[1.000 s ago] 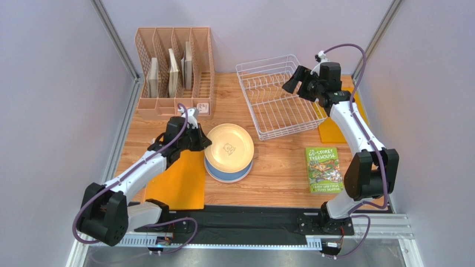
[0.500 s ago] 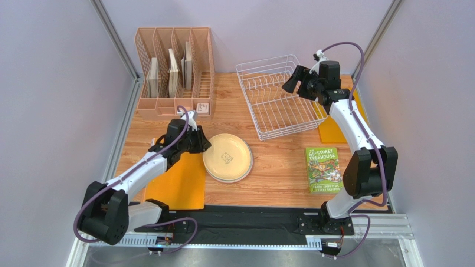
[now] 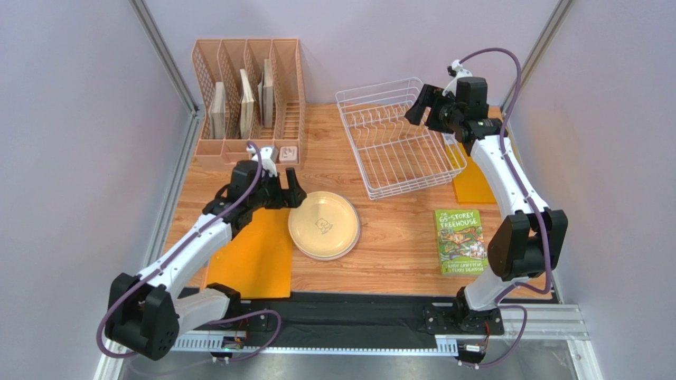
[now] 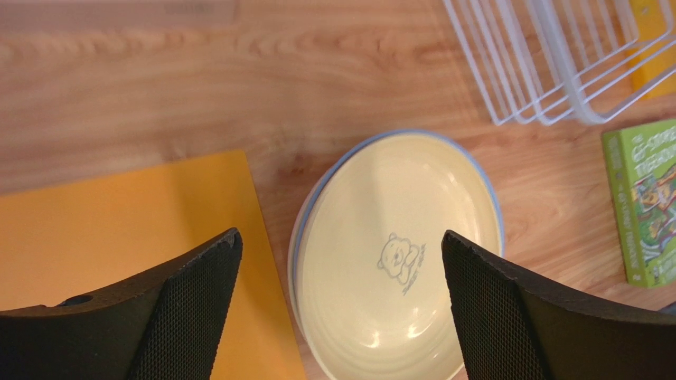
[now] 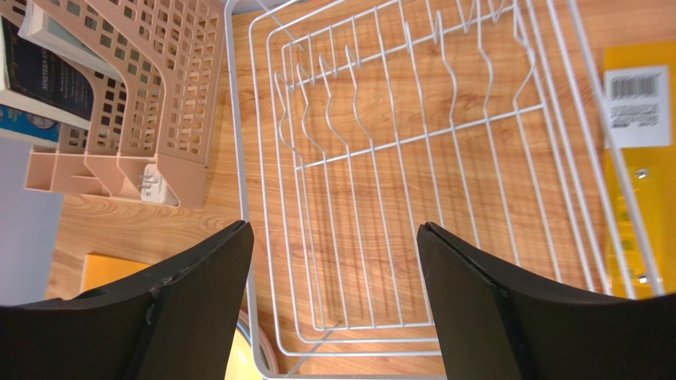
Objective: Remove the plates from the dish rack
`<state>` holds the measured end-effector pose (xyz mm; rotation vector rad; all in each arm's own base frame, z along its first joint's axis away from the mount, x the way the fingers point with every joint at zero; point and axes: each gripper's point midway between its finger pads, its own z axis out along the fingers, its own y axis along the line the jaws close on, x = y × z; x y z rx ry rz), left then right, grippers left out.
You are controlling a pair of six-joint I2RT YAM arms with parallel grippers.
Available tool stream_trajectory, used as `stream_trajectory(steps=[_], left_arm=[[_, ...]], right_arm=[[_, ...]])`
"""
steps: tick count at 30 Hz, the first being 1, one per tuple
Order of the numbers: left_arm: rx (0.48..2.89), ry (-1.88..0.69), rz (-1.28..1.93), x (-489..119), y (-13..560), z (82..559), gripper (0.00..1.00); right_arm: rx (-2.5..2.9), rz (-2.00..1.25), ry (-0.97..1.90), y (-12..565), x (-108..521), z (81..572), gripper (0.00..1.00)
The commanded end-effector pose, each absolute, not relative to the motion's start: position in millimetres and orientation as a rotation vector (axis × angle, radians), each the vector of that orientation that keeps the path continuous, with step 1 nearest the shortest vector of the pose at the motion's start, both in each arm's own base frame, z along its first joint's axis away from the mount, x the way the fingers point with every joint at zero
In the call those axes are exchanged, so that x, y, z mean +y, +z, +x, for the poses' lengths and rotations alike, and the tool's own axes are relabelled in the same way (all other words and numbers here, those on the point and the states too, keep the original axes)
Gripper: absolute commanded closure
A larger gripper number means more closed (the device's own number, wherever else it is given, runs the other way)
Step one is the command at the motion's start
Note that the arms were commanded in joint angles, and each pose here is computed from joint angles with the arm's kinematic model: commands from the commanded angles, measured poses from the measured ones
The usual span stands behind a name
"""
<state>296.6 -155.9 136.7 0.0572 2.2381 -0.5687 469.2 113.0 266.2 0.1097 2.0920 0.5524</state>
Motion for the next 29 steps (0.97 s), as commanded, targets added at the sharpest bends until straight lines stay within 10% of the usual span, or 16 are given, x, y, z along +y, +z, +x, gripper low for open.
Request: stream_trajectory(steps=[1,29], left_arm=[[2.019,-0.49,0.12,-148.2,224.4,320.2,0.0],[1.786,-0.254,0.104,-114.2,308.8,344.4,0.0]], right_arm=[[1.987,0.042,0.404,306.3,100.7,476.1,0.18],[1.696,0.058,0.001,327.6,109.3,381.3,0.17]])
